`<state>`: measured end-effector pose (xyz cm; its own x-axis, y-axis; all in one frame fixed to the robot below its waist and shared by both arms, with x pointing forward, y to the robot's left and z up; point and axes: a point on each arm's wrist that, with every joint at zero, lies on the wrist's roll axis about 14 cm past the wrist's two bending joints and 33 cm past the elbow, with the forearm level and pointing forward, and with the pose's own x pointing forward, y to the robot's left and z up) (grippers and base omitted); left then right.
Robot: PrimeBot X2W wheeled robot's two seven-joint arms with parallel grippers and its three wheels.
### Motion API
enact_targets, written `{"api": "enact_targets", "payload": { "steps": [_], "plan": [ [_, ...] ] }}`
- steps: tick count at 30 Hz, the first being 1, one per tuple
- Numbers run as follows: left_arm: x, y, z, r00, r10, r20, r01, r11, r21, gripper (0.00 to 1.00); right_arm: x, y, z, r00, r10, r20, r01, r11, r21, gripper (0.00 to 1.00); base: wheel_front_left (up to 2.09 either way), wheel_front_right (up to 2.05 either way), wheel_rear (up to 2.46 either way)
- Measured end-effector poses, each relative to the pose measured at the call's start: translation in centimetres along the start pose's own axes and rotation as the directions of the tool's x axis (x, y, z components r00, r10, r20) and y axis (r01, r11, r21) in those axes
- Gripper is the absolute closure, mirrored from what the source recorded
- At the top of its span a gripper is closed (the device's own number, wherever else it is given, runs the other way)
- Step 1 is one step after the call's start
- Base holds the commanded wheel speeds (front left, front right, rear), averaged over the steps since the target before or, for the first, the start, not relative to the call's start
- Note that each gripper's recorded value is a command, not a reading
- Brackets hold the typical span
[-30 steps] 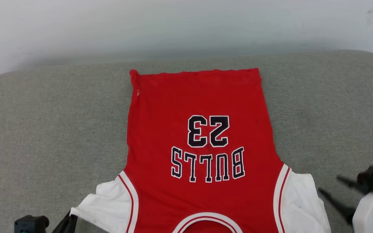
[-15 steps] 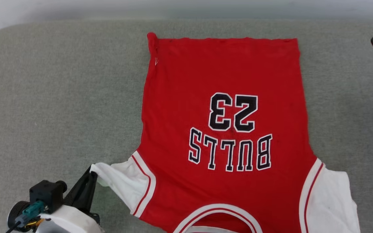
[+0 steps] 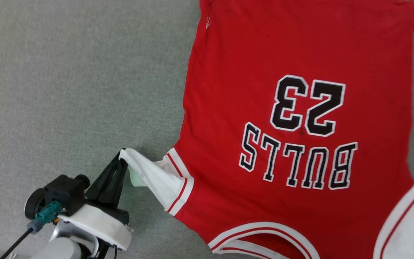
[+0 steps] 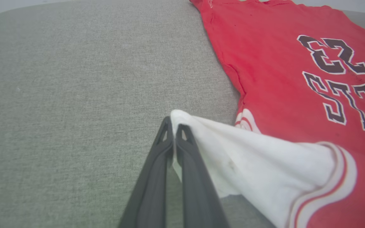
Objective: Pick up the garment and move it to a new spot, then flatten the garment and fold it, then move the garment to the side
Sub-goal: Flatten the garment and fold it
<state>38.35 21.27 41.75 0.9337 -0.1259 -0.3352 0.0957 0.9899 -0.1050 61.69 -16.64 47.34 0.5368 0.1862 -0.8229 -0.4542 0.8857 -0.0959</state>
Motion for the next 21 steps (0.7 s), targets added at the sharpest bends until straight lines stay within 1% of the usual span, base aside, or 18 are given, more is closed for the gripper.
{"api": "enact_targets", "payload": {
  "steps": [2, 5, 7, 9, 14, 17, 20, 21],
  "plan": [
    [0.4, 0.1, -0.2, 1.000, 0.000, -0.005, 0.000, 1.000, 0.004, 1.00, 1.6, 0.1, -0.5, 0.997, 0.008, -0.078, -0.007, 1.000, 0.011, 0.00, 0.00, 0.00, 0.00],
    [1.0, 0.2, -0.6, 1.000, 0.003, -0.013, -0.003, 1.000, 0.005, 1.00, 3.8, -0.1, -0.5, 0.990, 0.009, -0.144, -0.003, 0.999, 0.043, 0.00, 0.00, 0.00, 0.00],
    [1.3, 0.2, -1.1, 1.000, 0.004, -0.026, -0.004, 1.000, 0.000, 1.00, 5.4, -0.4, -0.8, 0.983, -0.008, -0.182, 0.017, 0.999, 0.051, 0.00, 0.00, 0.00, 0.00],
    [1.5, 0.4, -1.4, 0.999, 0.009, -0.035, -0.009, 1.000, -0.003, 1.00, 7.1, 0.2, -1.4, 0.975, 0.009, -0.222, 0.007, 0.997, 0.071, 0.00, 0.00, 0.00, 0.00],
    [1.7, 1.1, -2.3, 0.998, 0.035, -0.057, -0.035, 0.999, 0.013, 1.00, 11.0, 2.7, -3.4, 0.955, 0.073, -0.287, -0.048, 0.994, 0.096, 0.00, 0.00, 0.00, 0.00],
    [1.8, 1.3, -2.4, 0.997, 0.043, -0.056, -0.042, 0.999, 0.019, 1.00, 11.8, 3.1, -4.1, 0.951, 0.081, -0.297, -0.056, 0.994, 0.094, 0.00, 0.00, 0.00, 0.00],
    [1.9, 1.2, -2.2, 0.998, 0.041, -0.050, -0.040, 0.999, 0.027, 1.00, 11.8, 3.2, -4.2, 0.955, 0.085, -0.283, -0.059, 0.994, 0.097, 0.00, 0.00, 0.00, 0.00],
    [1.9, 1.2, -2.1, 0.998, 0.039, -0.046, -0.038, 0.999, 0.032, 1.00, 11.6, 3.1, -4.2, 0.957, 0.081, -0.280, -0.057, 0.994, 0.092, 0.62, 0.00, 0.00, 0.00]
  ]
}}
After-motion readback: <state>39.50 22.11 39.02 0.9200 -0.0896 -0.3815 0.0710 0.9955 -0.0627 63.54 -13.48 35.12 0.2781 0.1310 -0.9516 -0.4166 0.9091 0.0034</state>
